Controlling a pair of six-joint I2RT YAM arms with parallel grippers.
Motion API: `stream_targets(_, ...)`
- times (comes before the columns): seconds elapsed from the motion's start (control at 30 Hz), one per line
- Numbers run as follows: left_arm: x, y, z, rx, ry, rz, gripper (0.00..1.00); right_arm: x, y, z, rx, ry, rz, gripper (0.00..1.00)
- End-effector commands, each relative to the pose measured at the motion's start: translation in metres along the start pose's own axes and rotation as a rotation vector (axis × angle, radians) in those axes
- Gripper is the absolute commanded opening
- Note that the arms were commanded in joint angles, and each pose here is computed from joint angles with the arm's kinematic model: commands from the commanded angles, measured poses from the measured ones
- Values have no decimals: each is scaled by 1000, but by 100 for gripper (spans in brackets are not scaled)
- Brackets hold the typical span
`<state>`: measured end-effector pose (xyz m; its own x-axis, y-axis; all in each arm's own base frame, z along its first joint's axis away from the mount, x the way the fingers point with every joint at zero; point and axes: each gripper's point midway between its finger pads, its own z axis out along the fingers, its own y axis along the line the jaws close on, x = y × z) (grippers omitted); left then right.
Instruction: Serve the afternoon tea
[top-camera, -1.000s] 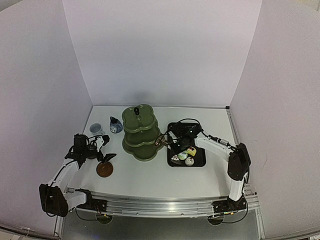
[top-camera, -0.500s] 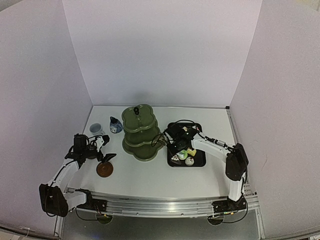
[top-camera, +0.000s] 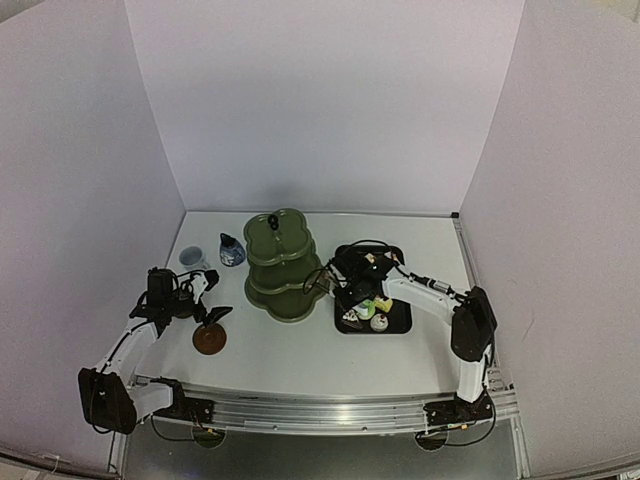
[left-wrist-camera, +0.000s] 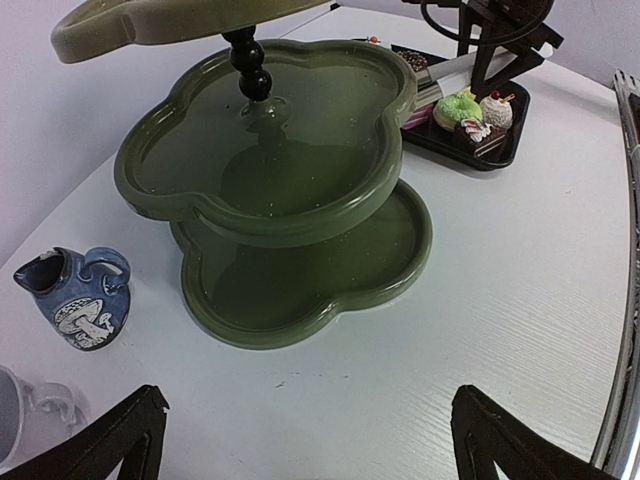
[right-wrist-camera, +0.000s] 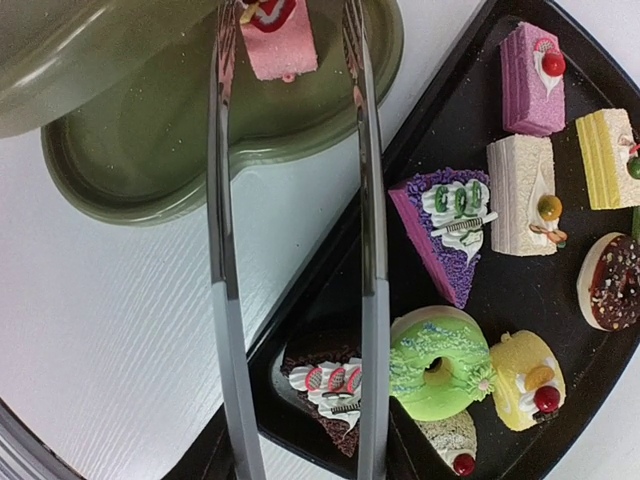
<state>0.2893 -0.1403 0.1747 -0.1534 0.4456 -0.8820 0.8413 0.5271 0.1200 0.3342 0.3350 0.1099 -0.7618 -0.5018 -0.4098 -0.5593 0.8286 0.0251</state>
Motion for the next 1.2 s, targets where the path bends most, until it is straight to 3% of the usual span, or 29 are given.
stream_targets(0.0,-7,0,-3,-11,-18,37,100,-9,-3,-46,2,-86,10,41)
stream_targets(0.43,-7,0,-3,-4,-16,35,100,41,-33,-89,109,-6,43,40)
stream_targets(1.17,-10,-1,1,22,-39,46,100,143,-33,-144,58,227,417,37)
